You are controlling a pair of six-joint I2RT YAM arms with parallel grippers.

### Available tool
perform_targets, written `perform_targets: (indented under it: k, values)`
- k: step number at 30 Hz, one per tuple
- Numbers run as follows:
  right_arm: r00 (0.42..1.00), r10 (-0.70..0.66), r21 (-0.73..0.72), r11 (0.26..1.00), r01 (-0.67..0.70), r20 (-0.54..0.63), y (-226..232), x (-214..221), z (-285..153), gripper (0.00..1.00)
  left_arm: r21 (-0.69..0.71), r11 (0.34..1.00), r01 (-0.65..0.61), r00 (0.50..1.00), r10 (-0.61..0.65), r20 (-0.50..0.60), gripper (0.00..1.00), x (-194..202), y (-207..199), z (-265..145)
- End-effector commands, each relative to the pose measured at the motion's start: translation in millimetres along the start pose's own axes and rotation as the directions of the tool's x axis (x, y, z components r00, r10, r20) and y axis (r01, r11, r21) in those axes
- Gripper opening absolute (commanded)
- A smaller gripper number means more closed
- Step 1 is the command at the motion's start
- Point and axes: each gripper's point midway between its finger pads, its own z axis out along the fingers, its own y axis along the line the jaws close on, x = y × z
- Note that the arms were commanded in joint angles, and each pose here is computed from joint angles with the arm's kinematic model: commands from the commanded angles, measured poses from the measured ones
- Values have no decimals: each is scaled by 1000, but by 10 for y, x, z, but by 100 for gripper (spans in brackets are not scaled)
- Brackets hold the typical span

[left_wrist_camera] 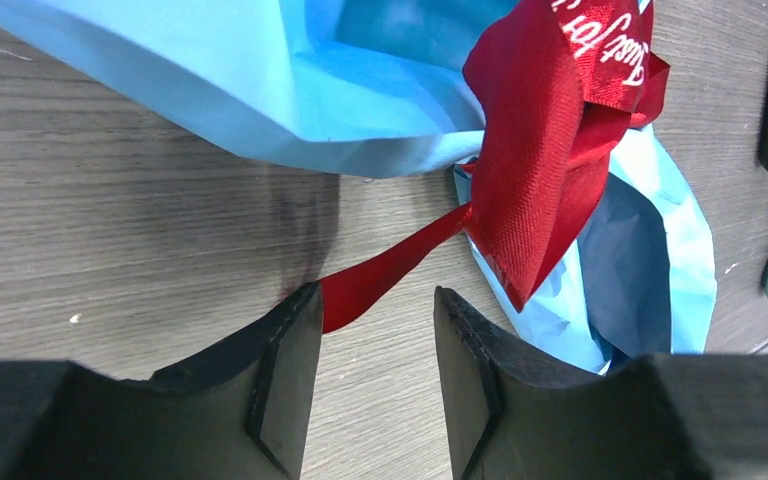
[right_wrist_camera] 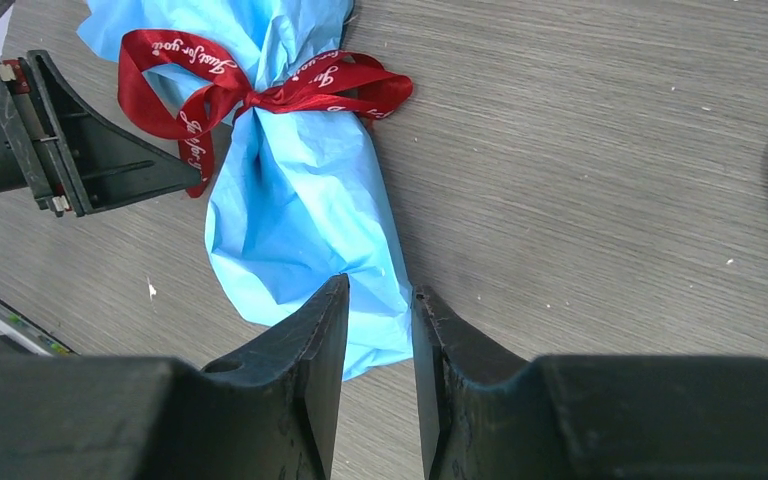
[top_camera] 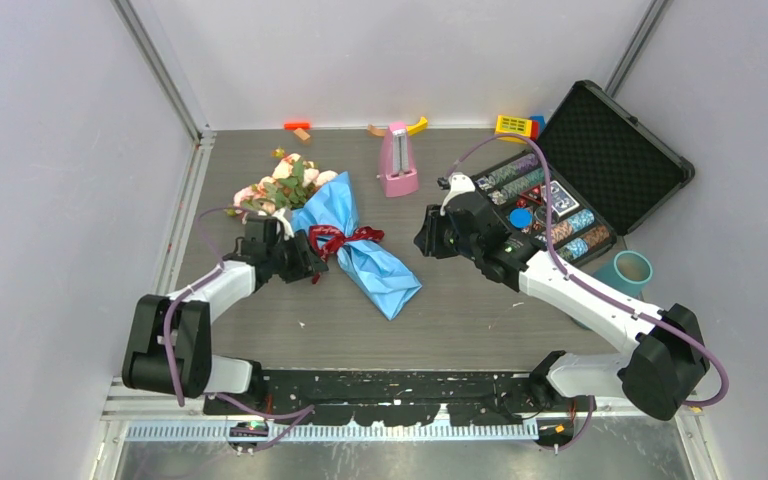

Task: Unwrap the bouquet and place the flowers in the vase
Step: Adjust the fake flower at the center of the board.

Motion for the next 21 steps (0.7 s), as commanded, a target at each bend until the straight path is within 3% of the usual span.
perform_targets:
  k: [1, 8, 17, 21]
  values:
    - [998, 23, -38, 999, -21, 56, 95, -148, 29, 35, 28, 997, -69, 996, 67, 58, 47, -214, -103, 37]
    - [997, 70, -82, 994, -67, 34, 144, -50, 157, 34, 91, 991, -102, 993, 95, 75, 41, -238, -213, 124]
    - [986, 141, -117, 982, -151, -93, 99, 295, 465, 39, 95, 991, -90, 994, 84, 65, 4, -189, -216, 166]
    - [976, 155, -114, 978, -173, -154, 24, 428, 588, 42, 96, 993, -73, 995, 66, 76, 0, -183, -233, 113]
